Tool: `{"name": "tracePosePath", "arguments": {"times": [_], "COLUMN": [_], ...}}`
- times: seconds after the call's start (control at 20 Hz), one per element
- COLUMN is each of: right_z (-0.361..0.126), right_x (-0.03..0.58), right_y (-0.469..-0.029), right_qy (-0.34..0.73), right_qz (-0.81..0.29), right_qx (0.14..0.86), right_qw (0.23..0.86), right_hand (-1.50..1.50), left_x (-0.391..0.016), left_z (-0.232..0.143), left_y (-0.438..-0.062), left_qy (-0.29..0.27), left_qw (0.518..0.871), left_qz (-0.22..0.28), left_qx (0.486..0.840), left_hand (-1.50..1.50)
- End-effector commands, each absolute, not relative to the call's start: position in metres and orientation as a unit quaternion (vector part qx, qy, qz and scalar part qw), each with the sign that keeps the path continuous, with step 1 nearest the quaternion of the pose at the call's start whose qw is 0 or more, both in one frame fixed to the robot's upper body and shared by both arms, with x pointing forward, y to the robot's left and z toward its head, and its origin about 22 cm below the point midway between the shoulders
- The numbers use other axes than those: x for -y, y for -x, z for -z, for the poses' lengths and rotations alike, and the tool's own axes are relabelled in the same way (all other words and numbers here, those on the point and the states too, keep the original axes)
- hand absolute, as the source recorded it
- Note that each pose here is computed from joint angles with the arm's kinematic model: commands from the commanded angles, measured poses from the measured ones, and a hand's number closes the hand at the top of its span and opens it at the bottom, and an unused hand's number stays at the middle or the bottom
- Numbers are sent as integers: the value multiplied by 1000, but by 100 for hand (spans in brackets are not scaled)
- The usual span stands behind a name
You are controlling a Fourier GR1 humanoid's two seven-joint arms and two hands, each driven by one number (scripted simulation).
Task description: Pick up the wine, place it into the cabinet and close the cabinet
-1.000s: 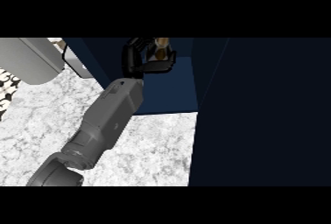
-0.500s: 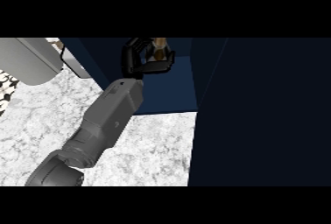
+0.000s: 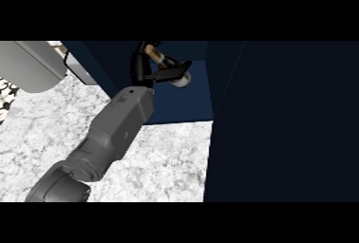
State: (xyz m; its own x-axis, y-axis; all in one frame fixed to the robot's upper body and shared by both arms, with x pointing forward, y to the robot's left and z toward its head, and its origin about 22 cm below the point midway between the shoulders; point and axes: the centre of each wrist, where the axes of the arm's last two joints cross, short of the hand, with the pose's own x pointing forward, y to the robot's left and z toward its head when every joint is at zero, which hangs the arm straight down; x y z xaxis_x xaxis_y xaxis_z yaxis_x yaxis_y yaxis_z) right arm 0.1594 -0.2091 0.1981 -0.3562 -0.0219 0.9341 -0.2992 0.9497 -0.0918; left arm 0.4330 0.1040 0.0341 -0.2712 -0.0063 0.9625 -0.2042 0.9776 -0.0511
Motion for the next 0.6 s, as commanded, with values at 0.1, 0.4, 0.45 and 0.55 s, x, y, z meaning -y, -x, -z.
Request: {"name": "tracePosePath", "arguments": {"times": [0.1, 0.4, 0.45, 0.55], "right_z": [-201, -203, -206, -204], "right_x": [212, 213, 212, 208], "right_y": [-144, -151, -157, -150], "right_qy": [-122, -113, -112, -117], "right_qz": [-118, -124, -120, -131], "right_qx": [819, 819, 822, 816], "right_qw": [548, 548, 546, 550], "right_hand": [-150, -150, -150, -150], "left_x": [-122, -109, -121, -137], "left_z": [-20, -13, -2, -7], "left_y": [-429, -424, -419, -425], "left_qy": [-106, -131, -129, -135], "left_qw": [612, 611, 607, 605], "left_qz": [-65, -49, -47, -55], "left_qx": [781, 779, 783, 783], "left_hand": [-150, -150, -150, -150]}}
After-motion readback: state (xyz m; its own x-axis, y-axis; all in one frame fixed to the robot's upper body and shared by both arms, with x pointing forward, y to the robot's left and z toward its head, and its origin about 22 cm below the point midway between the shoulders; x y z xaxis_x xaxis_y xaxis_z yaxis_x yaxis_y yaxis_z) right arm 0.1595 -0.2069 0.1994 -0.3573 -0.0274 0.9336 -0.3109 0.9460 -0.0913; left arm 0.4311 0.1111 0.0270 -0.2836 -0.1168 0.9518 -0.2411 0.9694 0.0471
